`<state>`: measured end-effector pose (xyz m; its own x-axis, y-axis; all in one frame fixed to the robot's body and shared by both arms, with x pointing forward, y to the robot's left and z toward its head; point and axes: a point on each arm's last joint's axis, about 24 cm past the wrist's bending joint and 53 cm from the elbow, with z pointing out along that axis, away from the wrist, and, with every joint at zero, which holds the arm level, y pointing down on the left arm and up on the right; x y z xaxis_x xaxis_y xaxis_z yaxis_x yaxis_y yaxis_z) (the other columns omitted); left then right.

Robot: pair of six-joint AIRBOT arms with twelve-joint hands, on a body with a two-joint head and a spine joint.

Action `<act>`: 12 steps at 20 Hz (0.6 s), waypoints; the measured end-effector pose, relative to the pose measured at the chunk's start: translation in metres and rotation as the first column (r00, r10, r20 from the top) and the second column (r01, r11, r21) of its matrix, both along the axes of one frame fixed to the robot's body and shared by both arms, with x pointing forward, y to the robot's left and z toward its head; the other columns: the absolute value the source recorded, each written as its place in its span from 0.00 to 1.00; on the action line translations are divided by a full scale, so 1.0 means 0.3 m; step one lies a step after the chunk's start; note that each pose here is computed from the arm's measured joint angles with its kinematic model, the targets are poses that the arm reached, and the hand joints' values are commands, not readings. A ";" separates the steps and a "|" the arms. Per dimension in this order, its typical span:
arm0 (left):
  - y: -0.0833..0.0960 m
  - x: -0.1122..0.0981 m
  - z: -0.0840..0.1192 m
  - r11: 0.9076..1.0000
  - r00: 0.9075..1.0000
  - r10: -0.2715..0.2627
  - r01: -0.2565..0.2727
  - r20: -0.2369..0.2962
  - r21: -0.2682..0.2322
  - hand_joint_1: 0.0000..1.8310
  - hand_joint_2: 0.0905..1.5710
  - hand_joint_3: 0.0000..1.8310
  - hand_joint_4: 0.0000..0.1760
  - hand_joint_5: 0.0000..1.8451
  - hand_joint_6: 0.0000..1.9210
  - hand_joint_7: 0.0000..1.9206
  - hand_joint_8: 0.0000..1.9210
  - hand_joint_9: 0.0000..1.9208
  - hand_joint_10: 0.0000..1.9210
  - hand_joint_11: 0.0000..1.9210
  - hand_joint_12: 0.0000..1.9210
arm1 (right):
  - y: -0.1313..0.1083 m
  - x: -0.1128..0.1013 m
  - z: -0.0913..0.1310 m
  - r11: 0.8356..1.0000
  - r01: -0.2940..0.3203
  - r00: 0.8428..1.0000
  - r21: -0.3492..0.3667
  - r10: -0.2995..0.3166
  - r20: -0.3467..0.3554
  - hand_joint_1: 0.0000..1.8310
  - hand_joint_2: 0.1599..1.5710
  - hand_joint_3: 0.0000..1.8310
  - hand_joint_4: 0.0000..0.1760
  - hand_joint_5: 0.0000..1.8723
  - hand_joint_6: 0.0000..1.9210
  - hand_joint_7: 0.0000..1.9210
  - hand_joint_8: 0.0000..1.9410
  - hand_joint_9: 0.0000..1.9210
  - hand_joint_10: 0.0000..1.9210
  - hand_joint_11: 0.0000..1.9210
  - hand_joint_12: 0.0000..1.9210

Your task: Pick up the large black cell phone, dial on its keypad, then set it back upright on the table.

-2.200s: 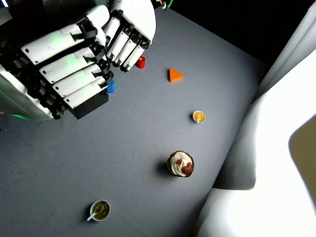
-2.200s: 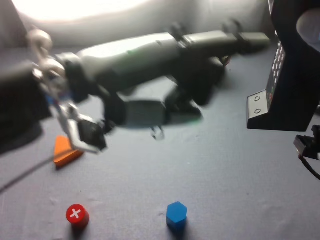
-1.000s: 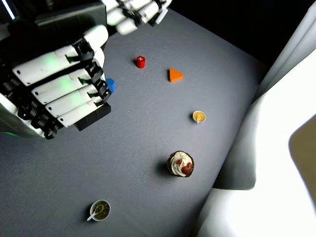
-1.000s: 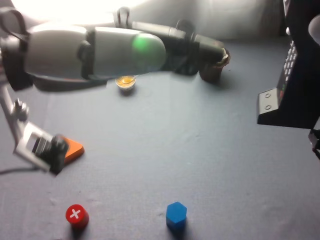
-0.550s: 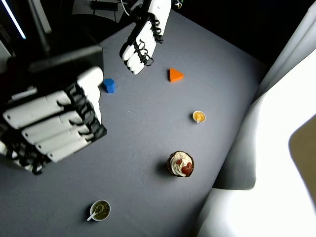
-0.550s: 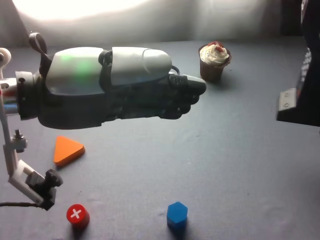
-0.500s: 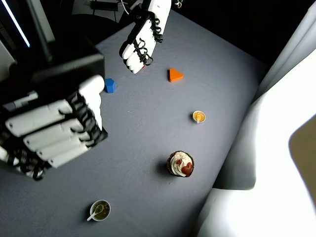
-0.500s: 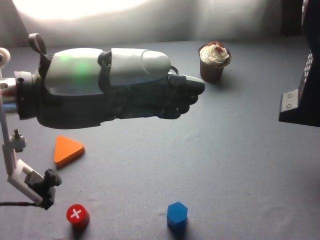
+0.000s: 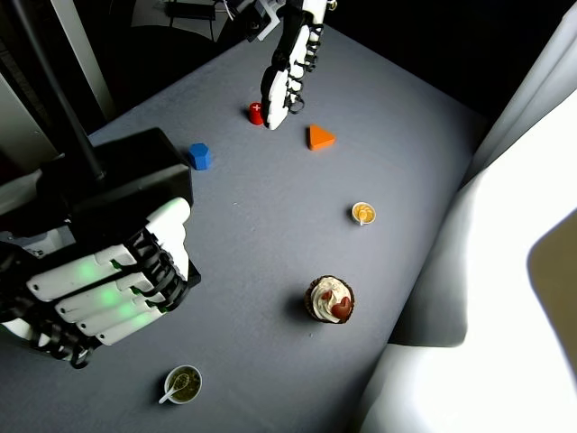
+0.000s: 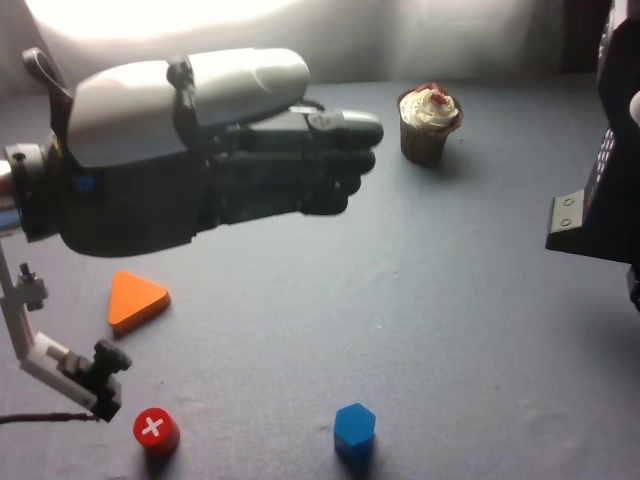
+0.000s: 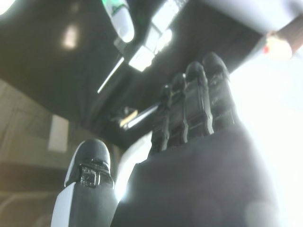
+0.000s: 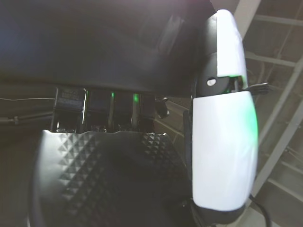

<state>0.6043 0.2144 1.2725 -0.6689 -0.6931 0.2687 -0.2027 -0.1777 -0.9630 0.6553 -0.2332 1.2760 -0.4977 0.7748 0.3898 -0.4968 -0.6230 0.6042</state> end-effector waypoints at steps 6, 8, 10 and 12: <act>-0.021 -0.008 0.001 1.000 1.000 -0.013 0.013 -0.005 -0.014 0.00 0.76 0.00 0.03 0.09 0.00 0.09 0.00 0.08 0.00 0.00 0.17 | 0.002 0.028 -0.053 1.000 0.014 1.000 0.019 -0.014 -0.024 0.74 0.72 0.00 0.00 0.49 0.52 0.37 0.67 0.42 0.75 0.45 0.65; -0.038 -0.019 -0.007 1.000 1.000 -0.025 0.025 -0.012 -0.014 0.00 0.76 0.00 0.05 0.11 0.00 0.09 0.00 0.08 0.00 0.00 0.15 | 0.016 0.033 -0.067 1.000 0.000 1.000 0.026 0.001 -0.026 0.74 0.71 0.00 0.00 0.50 0.49 0.39 0.65 0.43 0.73 0.47 0.62; -0.054 -0.031 -0.020 0.999 0.999 -0.040 0.040 -0.013 0.003 0.00 0.76 0.00 0.07 0.11 0.00 0.10 0.00 0.08 0.00 0.00 0.16 | 0.017 0.043 -0.077 1.000 0.001 1.000 0.026 0.000 -0.024 0.74 0.71 0.00 0.00 0.50 0.50 0.40 0.64 0.44 0.72 0.48 0.62; -0.066 -0.041 -0.023 0.999 0.999 -0.052 0.053 -0.011 0.009 0.00 0.76 0.00 0.07 0.09 0.00 0.08 0.00 0.07 0.00 0.00 0.15 | 0.009 0.058 -0.097 1.000 0.012 1.000 0.022 -0.012 -0.027 0.74 0.72 0.00 0.00 0.47 0.52 0.39 0.67 0.43 0.74 0.47 0.62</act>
<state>0.5921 0.1946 1.2656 -0.7014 -0.6595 0.2703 -0.2222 -0.1580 -0.9621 0.6727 -0.2306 1.2470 -0.4774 0.7717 0.4202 -0.4879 -0.6305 0.6036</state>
